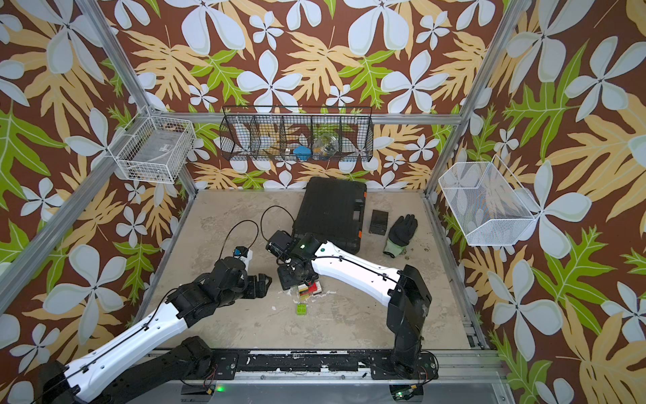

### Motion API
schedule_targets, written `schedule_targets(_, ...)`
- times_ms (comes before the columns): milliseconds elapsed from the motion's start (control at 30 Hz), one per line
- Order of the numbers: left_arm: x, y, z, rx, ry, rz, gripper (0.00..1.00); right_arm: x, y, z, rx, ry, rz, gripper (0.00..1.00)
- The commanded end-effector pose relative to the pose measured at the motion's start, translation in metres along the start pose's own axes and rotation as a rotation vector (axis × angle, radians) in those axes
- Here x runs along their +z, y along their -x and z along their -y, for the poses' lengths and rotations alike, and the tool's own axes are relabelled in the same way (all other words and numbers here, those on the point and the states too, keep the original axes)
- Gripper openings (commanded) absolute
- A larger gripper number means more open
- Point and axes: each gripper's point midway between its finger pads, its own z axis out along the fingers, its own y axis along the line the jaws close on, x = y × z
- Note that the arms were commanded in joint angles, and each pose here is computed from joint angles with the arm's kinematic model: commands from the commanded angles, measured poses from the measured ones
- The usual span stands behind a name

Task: Assemble a giraffe with lego
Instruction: Assemble the lego brick with the lego brick.

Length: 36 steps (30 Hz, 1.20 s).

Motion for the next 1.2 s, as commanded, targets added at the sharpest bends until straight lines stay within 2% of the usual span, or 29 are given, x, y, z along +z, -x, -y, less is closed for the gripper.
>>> schedule_targets(0, 0.0, 0.003, 0.003, 0.012, -0.013, 0.014, 0.88, -0.003, -0.003, 0.003, 0.005, -0.017, -0.005, 0.46)
schedule_targets(300, 0.0, 0.004, 0.003, 0.011, -0.011, 0.015, 0.88, 0.006, -0.012, 0.007, -0.003, -0.03, -0.041, 0.46)
schedule_targets(833, 0.001, 0.003, 0.003, 0.012, -0.014, 0.014, 0.88, 0.011, -0.007, 0.005, -0.016, -0.035, -0.043, 0.46)
schedule_targets(1167, 0.002, 0.003, 0.003, 0.015, -0.013, 0.012, 0.88, 0.022, -0.022, 0.01, -0.017, -0.039, -0.09, 0.46)
